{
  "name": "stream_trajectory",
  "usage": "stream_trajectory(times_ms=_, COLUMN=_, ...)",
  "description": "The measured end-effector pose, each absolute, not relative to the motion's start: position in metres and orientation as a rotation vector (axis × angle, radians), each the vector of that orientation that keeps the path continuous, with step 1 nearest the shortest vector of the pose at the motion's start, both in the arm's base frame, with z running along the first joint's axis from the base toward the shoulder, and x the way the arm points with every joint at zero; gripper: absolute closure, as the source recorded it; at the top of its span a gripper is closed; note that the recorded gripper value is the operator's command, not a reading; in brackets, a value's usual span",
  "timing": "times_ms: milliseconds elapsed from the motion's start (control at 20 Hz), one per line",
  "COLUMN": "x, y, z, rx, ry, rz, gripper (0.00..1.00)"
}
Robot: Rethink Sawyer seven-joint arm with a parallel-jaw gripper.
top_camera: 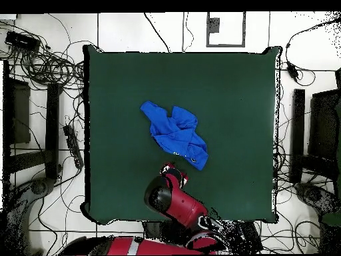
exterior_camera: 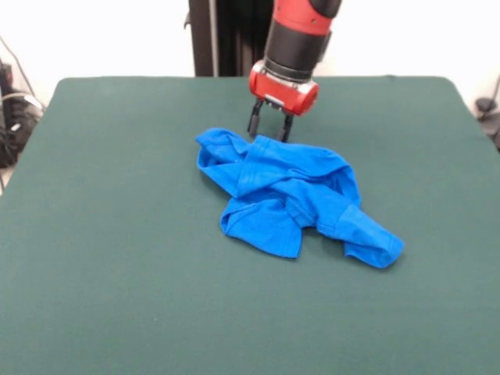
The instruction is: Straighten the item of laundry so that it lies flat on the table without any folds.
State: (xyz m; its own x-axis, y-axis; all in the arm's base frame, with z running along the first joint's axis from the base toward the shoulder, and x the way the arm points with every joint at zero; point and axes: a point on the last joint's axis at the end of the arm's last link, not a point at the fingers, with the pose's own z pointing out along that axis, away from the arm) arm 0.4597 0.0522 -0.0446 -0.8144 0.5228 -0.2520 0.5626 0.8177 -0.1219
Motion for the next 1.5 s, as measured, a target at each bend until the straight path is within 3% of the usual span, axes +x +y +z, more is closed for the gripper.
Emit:
stream_trajectory(times_ms=800, x=0.469, y=0.063, z=-0.032, rx=0.83, ry=2.779, rz=-0.272, gripper=0.0)
stream_trajectory(times_ms=1500, x=0.531, y=0.061, z=0.007, rx=0.867, ry=2.764, rz=-0.228, gripper=0.0)
